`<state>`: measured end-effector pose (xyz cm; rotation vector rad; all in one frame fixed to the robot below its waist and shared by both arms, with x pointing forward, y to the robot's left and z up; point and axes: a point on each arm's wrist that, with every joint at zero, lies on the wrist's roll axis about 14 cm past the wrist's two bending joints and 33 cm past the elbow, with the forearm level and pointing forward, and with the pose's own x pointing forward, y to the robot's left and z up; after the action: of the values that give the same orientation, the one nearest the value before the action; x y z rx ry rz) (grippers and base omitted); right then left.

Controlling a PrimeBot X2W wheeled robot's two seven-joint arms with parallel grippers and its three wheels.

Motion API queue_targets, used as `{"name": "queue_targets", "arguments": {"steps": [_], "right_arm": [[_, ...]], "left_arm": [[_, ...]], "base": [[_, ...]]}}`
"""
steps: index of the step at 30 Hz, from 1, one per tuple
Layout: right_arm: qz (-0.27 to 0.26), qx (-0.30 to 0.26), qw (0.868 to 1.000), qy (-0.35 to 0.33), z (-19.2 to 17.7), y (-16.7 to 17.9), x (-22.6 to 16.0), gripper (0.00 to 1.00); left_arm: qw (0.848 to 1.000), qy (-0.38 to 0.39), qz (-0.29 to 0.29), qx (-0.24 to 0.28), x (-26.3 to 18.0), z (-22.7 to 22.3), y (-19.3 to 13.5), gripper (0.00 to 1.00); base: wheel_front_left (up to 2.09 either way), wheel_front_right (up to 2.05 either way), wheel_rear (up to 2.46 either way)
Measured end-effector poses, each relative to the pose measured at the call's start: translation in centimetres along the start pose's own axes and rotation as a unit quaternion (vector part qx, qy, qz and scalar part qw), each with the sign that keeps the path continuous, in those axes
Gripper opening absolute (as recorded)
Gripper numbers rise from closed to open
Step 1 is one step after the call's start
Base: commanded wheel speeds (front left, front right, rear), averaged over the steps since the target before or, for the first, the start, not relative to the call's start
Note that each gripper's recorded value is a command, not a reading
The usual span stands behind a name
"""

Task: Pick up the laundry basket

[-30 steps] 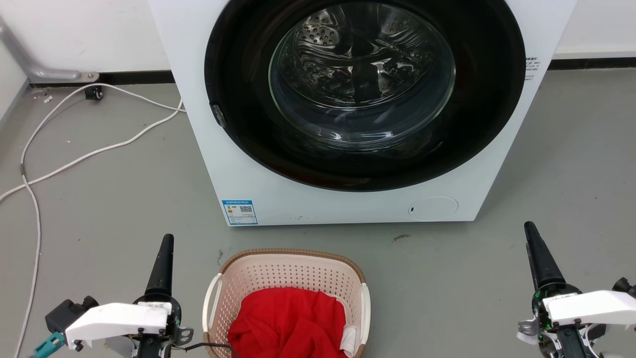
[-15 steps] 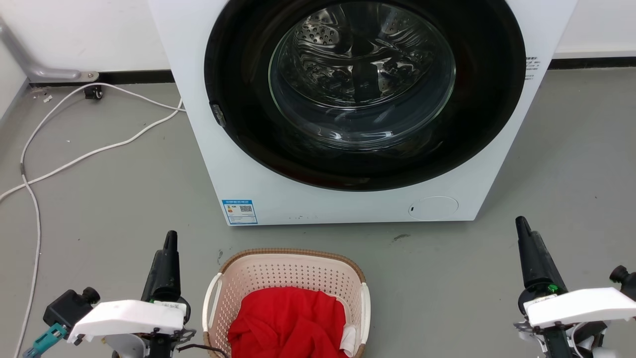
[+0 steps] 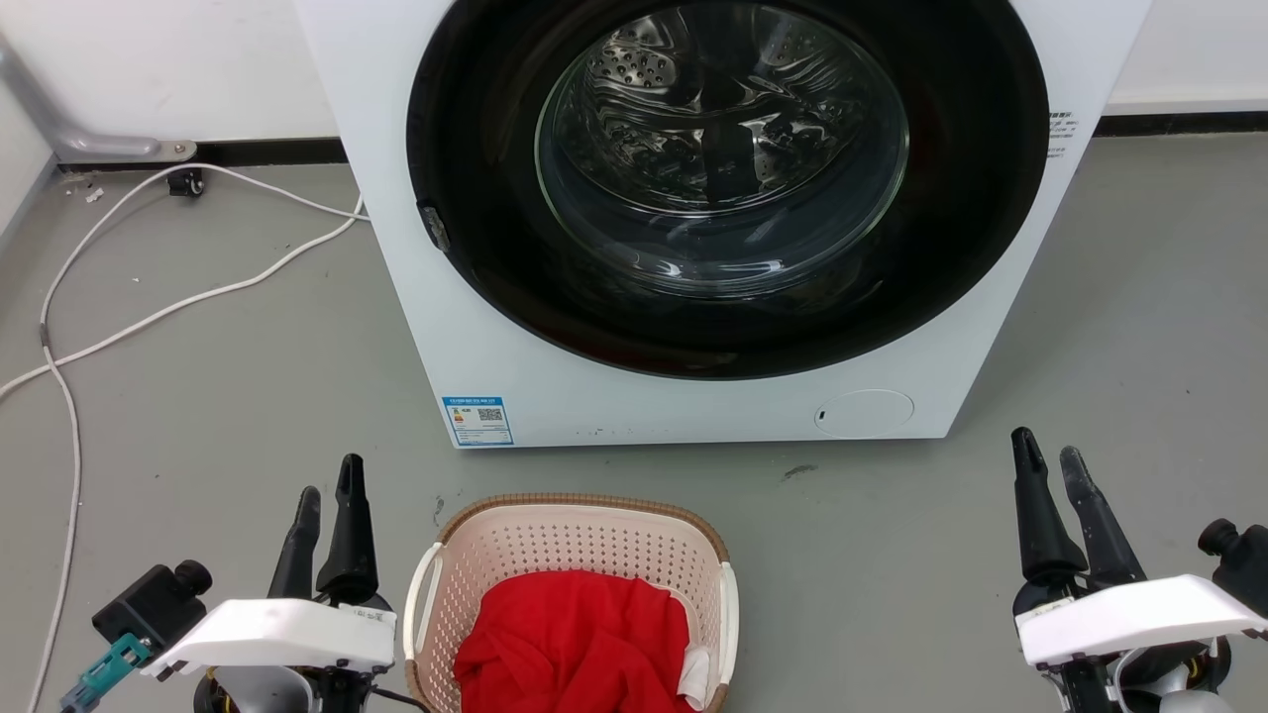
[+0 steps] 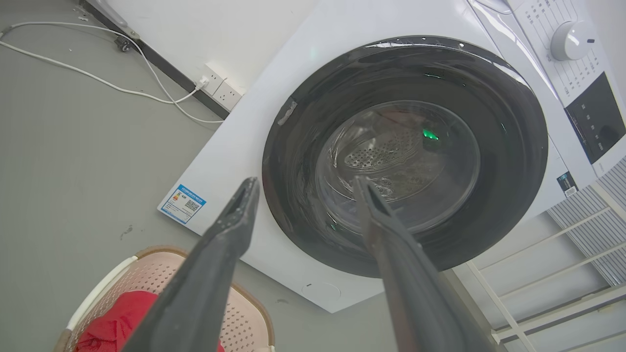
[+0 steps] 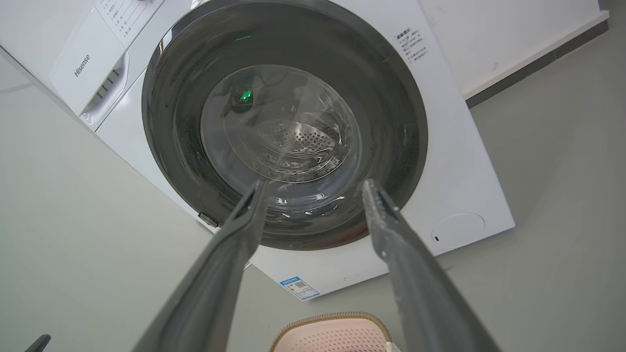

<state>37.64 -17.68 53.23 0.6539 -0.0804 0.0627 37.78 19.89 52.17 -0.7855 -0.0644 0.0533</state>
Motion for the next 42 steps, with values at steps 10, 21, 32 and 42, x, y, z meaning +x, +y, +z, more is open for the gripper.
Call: {"name": "queue_targets", "arguments": {"steps": [10,21,32,42], "right_arm": [[0.014,-0.071,0.997,-0.006,0.1,0.6,-0.1,1.0],[0.02,-0.136,0.991,-0.008,0.0,0.8,-0.4,1.0],[0.033,-0.196,0.98,-0.014,0.0,1.3,-0.6,1.0],[0.043,-0.244,0.969,-0.015,-0.2,1.5,-0.9,1.0]], "left_arm": [[0.998,-0.01,-0.009,0.066,-0.2,0.2,-0.4,1.0],[0.992,-0.02,-0.017,0.126,-0.4,0.4,-0.7,1.0],[0.982,-0.032,-0.027,0.181,-0.6,0.7,-1.1,1.0],[0.973,-0.038,-0.035,0.225,-0.8,0.7,-1.5,1.0]], "base": [[0.0,0.0,0.0],[0.0,0.0,0.0],[0.0,0.0,0.0],[0.0,0.0,0.0]]}}
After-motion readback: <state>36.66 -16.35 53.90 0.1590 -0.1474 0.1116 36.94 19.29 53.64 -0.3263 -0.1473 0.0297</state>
